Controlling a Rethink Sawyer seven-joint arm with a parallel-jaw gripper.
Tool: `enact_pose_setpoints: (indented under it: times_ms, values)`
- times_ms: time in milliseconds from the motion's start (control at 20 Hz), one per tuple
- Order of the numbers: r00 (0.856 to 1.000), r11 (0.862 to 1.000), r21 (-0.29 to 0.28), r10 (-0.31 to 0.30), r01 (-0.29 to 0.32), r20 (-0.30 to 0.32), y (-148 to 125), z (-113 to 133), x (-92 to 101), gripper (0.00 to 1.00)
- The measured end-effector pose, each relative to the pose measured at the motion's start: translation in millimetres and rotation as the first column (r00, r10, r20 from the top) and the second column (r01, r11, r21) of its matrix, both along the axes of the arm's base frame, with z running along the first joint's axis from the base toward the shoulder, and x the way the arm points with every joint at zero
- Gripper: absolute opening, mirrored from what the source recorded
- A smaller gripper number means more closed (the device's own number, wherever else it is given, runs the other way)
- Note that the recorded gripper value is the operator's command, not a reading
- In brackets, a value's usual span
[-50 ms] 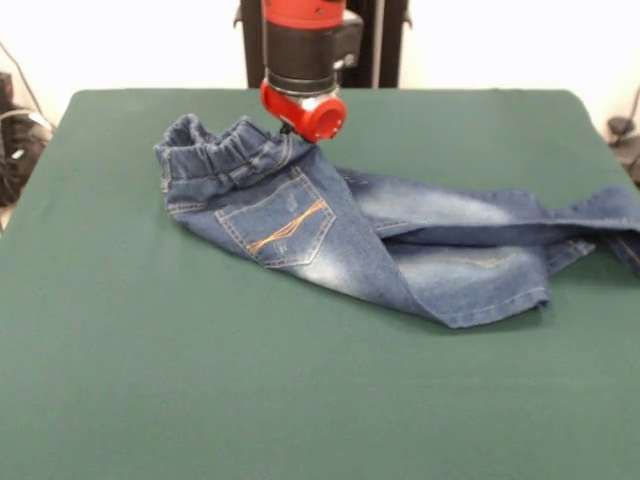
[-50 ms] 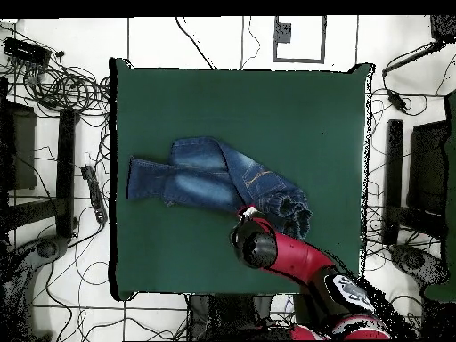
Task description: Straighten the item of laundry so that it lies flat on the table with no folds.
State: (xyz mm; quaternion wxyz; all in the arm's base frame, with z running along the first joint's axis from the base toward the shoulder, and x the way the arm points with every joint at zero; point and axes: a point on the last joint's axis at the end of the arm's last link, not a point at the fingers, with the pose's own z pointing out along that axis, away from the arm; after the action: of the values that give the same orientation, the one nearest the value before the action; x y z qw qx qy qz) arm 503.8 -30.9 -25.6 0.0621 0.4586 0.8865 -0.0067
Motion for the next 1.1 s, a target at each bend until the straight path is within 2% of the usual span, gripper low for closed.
enact_pose_setpoints:
  times_ms: [150,300,550,850,1100]
  values:
    - [1.0,1.0,-0.014,0.001,0.0,0.011,-6,0,6.1,1.0]
    - [0.999,0.999,-0.039,0.011,-0.01,0.039,-20,0,20.2,1.0]
    - [0.997,0.999,-0.047,0.015,-0.012,0.071,-34,2,35.2,1.0]
    - [0.997,0.999,-0.03,-0.012,0.014,0.081,-51,5,46.2,1.0]
    - [0.996,0.999,0.022,-0.041,0.039,0.075,-54,8,53.7,1.0]
